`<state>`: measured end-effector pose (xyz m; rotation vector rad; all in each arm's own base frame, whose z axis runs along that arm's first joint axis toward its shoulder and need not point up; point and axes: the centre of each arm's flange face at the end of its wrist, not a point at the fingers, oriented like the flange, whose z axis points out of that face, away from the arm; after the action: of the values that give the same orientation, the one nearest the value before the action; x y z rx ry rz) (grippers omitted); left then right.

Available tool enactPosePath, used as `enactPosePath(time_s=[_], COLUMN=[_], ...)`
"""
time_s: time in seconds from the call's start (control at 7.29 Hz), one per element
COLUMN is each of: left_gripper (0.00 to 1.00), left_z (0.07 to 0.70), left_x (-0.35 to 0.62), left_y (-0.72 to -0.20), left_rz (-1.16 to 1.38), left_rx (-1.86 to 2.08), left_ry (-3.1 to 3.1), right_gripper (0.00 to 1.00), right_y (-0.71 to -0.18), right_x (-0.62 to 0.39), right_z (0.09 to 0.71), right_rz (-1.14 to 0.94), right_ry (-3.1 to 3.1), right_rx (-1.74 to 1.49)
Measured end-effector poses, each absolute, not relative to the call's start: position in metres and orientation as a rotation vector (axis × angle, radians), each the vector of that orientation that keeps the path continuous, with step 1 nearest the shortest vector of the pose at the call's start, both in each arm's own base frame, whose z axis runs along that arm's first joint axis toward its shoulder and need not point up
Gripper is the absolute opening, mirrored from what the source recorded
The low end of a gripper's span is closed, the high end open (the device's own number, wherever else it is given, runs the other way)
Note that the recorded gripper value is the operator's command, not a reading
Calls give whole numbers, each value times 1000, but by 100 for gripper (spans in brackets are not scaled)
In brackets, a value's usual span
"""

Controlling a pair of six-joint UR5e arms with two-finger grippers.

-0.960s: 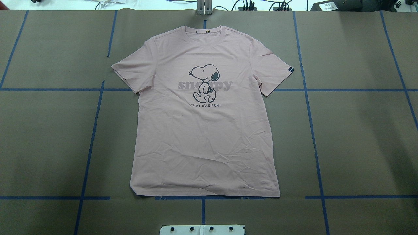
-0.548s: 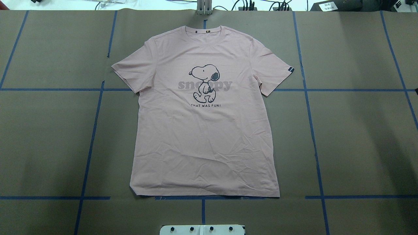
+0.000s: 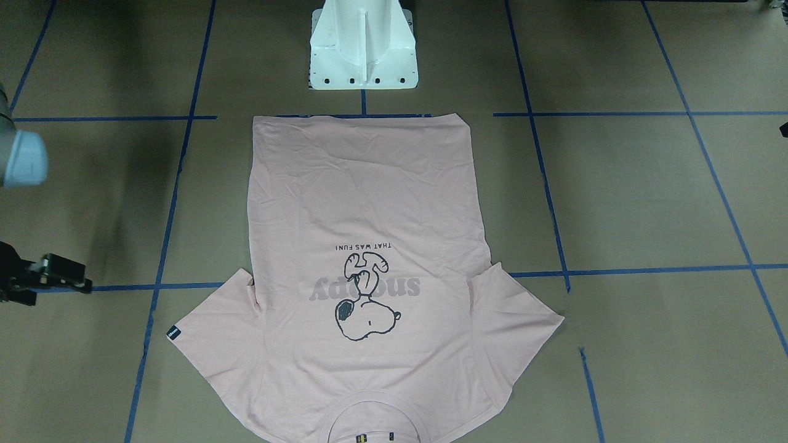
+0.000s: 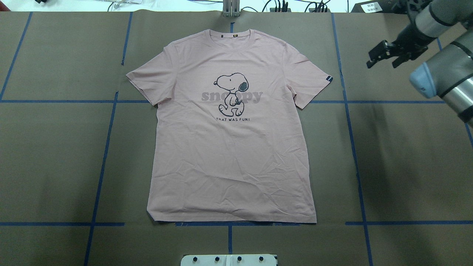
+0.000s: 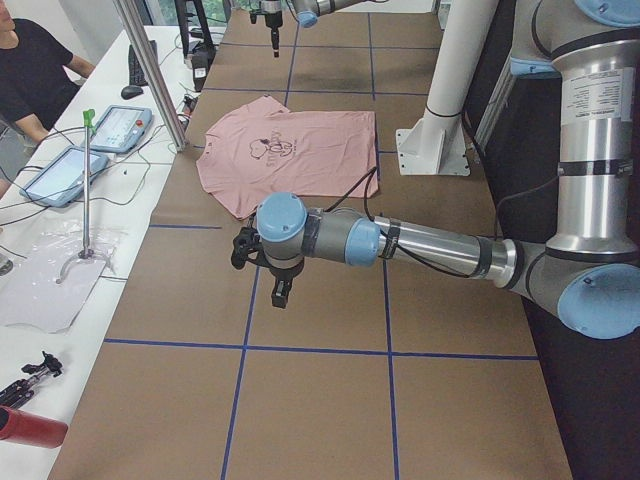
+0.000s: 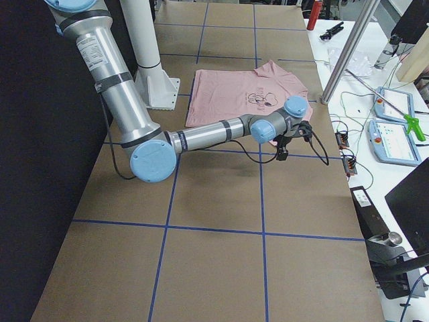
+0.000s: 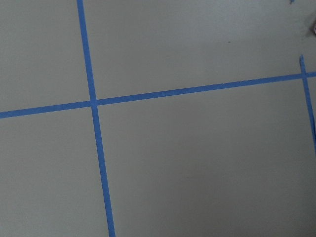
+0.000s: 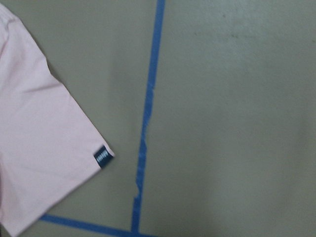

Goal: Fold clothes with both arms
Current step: 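Move the right gripper toward the sleeve nearest it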

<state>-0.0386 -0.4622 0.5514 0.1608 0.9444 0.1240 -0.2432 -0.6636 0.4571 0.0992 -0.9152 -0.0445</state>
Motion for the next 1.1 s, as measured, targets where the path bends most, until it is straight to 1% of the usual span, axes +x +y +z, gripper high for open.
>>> enactPosePath(time_s=[0.14, 0.27, 0.41, 0.55, 0.82, 0.96, 1.1], left_gripper=[100, 100, 100, 100, 100, 100, 100], left_z=[547, 544, 543, 542, 542, 541, 541], left_x=[-39, -39, -39, -39, -39, -39, -39], left_y=[-462, -462, -462, -461, -461, -461, -461], left_rz=[128, 131, 132, 133, 134, 134, 134], left_rx=[170, 175, 177, 179, 180, 180, 180], left_ry=[944, 945, 945, 945, 944, 944, 944], right_gripper=[78, 76, 73, 70, 68, 64, 52], right_y=[-669, -666, -660, -656, -652, -652, -652], right_x=[-286, -325, -353, -373, -388, -391, -393], right_z=[445, 437, 435, 438, 445, 448, 449], right_rz=[65, 174, 236, 259, 271, 276, 279], right_ry=[-907, -900, -885, -865, -839, -826, -817], right_rx=[133, 152, 166, 176, 183, 193, 199])
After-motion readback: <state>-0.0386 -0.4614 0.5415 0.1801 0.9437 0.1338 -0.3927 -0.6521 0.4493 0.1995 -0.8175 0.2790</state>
